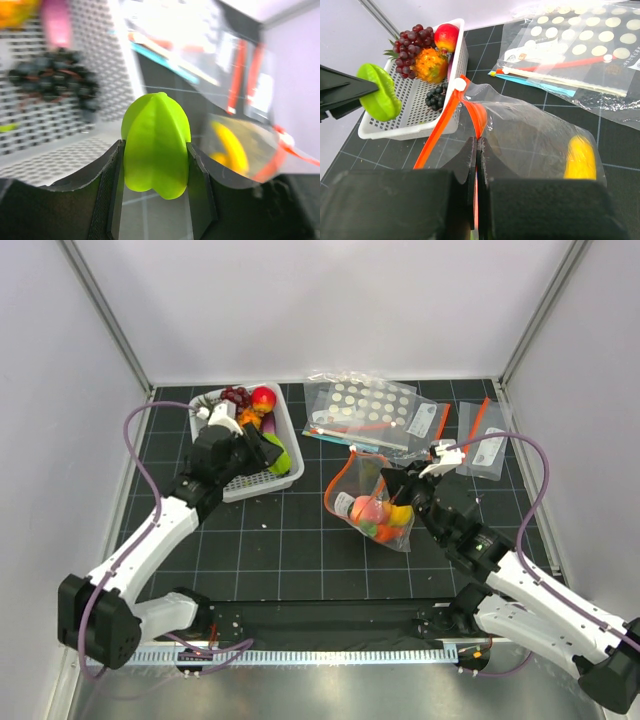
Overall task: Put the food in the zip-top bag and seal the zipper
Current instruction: Pick up the fake fruit from the bin, then place the fake fruit in the zipper food storage bag.
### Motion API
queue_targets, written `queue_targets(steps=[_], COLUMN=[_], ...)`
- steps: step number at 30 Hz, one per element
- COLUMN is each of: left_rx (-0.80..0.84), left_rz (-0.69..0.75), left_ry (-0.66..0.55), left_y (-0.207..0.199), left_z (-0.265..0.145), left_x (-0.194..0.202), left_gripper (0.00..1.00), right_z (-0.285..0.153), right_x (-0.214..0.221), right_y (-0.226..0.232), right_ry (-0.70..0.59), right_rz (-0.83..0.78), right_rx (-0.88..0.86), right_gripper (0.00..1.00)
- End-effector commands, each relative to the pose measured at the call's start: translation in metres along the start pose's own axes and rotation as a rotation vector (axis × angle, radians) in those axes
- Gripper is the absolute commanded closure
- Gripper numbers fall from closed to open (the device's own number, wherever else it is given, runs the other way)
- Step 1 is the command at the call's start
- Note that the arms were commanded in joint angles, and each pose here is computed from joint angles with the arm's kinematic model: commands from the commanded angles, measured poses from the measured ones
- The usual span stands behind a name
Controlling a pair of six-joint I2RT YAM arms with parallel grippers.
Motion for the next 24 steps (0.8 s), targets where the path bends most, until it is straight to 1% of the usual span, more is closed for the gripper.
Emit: queue_targets(steps=[1, 2, 4, 5, 7, 11, 13, 15, 17, 18, 20, 21, 24], left_rx=[0.242, 0.283, 0.350, 0.411, 0.491, 0.632, 0.659, 0.642, 0.590, 0.563, 0.546, 0.518, 0.479], left_rz=[-0.008, 0.010, 0.058, 0.077, 0.112, 0.205, 0.235, 0.277, 0.310, 0.323, 0.351, 0.366, 0.412], left_ry=[-0.081, -0.128, -0.136, -0.154, -0.173, -0.148, -0.116, -0.087, -0.066, -0.035, -0.011, 0.034, 0.076], left_y=[-0.050, -0.061, -0.084, -0.101, -0.121, -0.163, -0.175, -0.184, -0.182, -0.180, -0.182, -0.181, -0.184], left_z=[-0.019, -0.026, -0.033, -0.039, -0.045, -0.056, -0.051, -0.042, -0.031, -0.021, -0.011, 0.000, 0.012], left_x=[-0.013, -0.021, -0.013, -0.011, -0.008, 0.009, 0.016, 0.024, 0.033, 0.040, 0.047, 0.055, 0.062], left_gripper=[0.73, 0.72, 0.73, 0.73, 0.73, 0.71, 0.71, 0.72, 0.71, 0.71, 0.71, 0.71, 0.71], right_z=[0.003, 0.003, 0.003, 0.003, 0.003, 0.002, 0.001, 0.000, -0.002, -0.004, -0.006, -0.008, -0.012], right_x=[-0.010, -0.009, -0.009, -0.009, -0.009, -0.009, -0.008, -0.011, -0.010, -0.012, -0.013, -0.014, -0.017], right_y=[0.012, 0.013, 0.014, 0.014, 0.014, 0.017, 0.020, 0.021, 0.023, 0.025, 0.028, 0.029, 0.029], right_ry=[-0.033, -0.030, -0.026, -0.028, -0.026, -0.021, -0.016, -0.025, -0.025, -0.031, -0.033, -0.035, -0.049], right_rz=[0.019, 0.019, 0.018, 0.017, 0.013, 0.014, 0.014, 0.018, 0.021, 0.024, 0.028, 0.027, 0.029], right_rx=[-0.044, -0.047, -0.055, -0.055, -0.058, -0.077, -0.094, -0.104, -0.121, -0.134, -0.163, -0.170, -0.179], right_gripper=[0.99, 0.99, 0.99, 0.99, 0.99, 0.99, 0.99, 0.99, 0.99, 0.99, 0.99, 0.99, 0.99])
Point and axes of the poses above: each gripper's point midway between its finger pads, its own z axis out along the fingers, its own y axis along the line the jaws close on, x = y × z, the point moved 3 cm from there along -z, back along the fingers, and after that the axes turned 12 degrees about z, right-handed, at the moved point
